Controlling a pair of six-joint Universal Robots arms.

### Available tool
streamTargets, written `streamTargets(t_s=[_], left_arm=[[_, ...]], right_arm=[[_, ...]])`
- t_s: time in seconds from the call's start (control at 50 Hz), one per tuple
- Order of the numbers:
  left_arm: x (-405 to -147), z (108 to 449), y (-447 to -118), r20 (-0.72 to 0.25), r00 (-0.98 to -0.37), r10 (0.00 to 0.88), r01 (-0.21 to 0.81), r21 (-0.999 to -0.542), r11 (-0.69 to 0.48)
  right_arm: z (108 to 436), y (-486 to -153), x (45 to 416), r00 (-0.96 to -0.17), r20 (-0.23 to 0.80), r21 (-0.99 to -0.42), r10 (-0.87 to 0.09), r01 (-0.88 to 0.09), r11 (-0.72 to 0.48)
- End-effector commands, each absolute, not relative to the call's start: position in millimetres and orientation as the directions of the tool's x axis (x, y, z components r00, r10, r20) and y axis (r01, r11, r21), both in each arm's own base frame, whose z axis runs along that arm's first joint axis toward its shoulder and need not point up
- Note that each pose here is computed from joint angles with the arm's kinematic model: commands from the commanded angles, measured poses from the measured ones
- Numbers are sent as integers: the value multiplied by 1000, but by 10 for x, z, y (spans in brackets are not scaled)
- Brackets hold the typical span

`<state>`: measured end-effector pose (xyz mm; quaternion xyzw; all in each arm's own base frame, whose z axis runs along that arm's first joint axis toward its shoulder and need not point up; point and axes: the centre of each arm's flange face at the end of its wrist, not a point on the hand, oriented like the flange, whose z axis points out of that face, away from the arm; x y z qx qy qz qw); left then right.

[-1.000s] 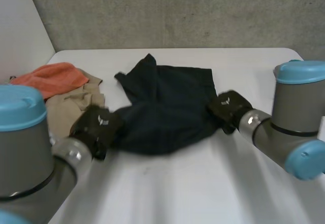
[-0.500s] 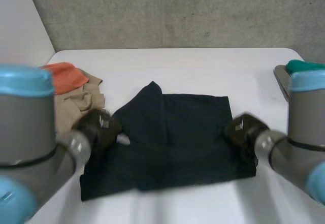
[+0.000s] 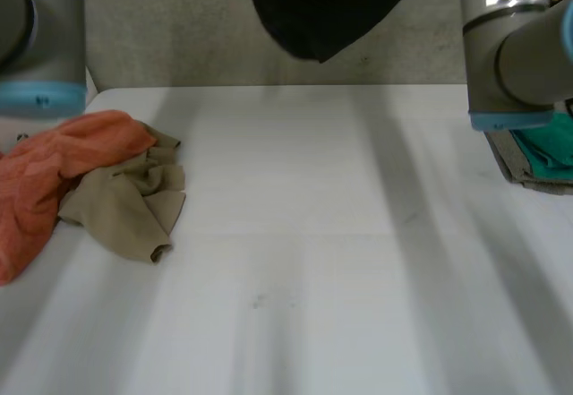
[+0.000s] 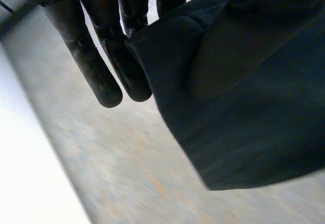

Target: Fold the laundry.

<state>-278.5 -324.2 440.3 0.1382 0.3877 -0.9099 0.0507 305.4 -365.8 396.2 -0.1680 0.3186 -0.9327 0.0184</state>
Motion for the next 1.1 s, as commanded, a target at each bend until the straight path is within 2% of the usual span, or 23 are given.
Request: streamTargets(t_s=[0.02,0.04,0.06,0.12,0.14,0.24,0.3,0.34,0.5,0.58,0.6,0.66,0.68,0.7,0.76,0.82,0.9,0.92,0.98,1.0,1.1], left_arm=[[-3023,3515,-3089,-379,-896,232,223,-835,-502],[-3055,3409,-3062,-386,-887,253,230,-845,-483],[-3104,3162,-3016,-402,-868,291,255,-864,-434],[-3130,2782,-2953,-425,-841,333,309,-885,-349],[-3110,2555,-2913,-440,-828,347,351,-890,-290],[-3055,1953,-2700,-482,-780,399,476,-871,-120],[-3025,1756,-2523,-505,-745,436,538,-841,-55],[-3004,1730,-2451,-510,-731,453,556,-830,-37],[-2835,1933,-2103,-535,-674,509,624,-782,3],[-2731,2014,-1858,-557,-603,571,690,-723,23],[-2675,2016,-1742,-563,-564,605,727,-685,40],[-2574,1988,-1563,-561,-494,664,790,-609,74],[-2514,1975,-1453,-547,-455,703,823,-559,98],[-2485,1972,-1409,-540,-439,718,837,-536,109],[-2425,1980,-1301,-504,-413,758,859,-491,142],[-2459,1997,-1339,-500,-427,754,846,-516,137],[-2559,2073,-1524,-528,-478,702,798,-594,97],[-2608,2113,-1641,-544,-511,666,769,-636,71],[-2685,2155,-1848,-568,-555,608,725,-688,20],[-2729,2182,-1982,-576,-583,573,695,-719,-14],[-2861,2192,-2356,-574,-628,525,610,-783,-127]], right_arm=[[3175,-3867,3167,-880,378,-785,-287,-141,-603],[3068,-3871,3178,-874,385,-799,-298,-154,-581],[2884,-3879,3174,-863,400,-819,-309,-185,-544],[2585,-3873,3171,-839,430,-841,-333,-238,-485],[2368,-3860,3161,-822,450,-851,-349,-278,-445],[1730,-3726,3115,-739,528,-847,-417,-427,-315],[1481,-3619,3040,-687,564,-823,-457,-514,-243],[1433,-3557,3006,-669,569,-814,-478,-542,-211],[1595,-3193,2835,-647,512,-808,-565,-586,-62],[1649,-2910,2727,-598,501,-758,-626,-652,16],[1640,-2764,2659,-563,493,-718,-663,-694,56],[1608,-2507,2521,-485,478,-618,-732,-778,112],[1582,-2346,2417,-430,459,-541,-778,-829,139],[1575,-2271,2369,-402,447,-504,-799,-851,146],[1562,-2126,2280,-336,445,-443,-830,-888,122],[1555,-2140,2290,-345,472,-466,-812,-879,102],[1553,-2211,2334,-397,505,-526,-766,-846,91],[1553,-2228,2357,-422,507,-549,-752,-830,96],[1555,-2261,2365,-459,507,-576,-729,-810,109],[1555,-2281,2369,-481,505,-592,-717,-798,118],[1534,-2259,2387,-503,501,-619,-705,-777,115]])
